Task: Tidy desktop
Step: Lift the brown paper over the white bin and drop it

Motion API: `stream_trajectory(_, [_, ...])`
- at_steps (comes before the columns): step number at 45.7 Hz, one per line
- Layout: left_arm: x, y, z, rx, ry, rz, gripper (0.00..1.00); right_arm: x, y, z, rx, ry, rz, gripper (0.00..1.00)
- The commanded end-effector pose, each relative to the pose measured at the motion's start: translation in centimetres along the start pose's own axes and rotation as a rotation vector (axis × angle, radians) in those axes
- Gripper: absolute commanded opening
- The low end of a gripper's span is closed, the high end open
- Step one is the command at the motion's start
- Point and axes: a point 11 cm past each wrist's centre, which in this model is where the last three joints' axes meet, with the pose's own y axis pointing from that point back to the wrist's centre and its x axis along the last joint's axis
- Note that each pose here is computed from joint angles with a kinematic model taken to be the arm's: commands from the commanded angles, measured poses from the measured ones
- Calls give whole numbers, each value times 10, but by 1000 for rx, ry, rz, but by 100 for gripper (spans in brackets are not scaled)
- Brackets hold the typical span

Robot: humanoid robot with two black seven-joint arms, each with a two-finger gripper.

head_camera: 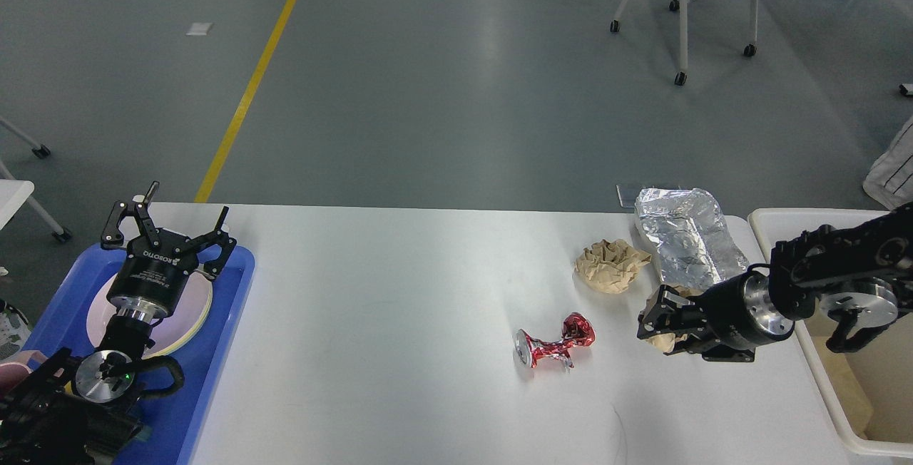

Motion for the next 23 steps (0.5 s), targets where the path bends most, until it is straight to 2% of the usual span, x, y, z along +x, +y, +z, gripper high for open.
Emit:
stream_trajectory(1, [0, 0, 1, -2, -1, 0, 98, 30, 37, -23, 25, 61, 103, 0])
stream_trajectory(9, [0, 0, 1, -2, -1, 0, 98, 56, 81, -70, 58, 169, 219, 0])
stream_trajectory(16, [1, 0, 1, -3, -1, 2, 98, 60, 96, -106, 66, 266, 257, 0])
stream_trajectory(23, [0, 0, 1, -2, -1, 0, 98, 59, 95, -112, 54, 290, 257, 0])
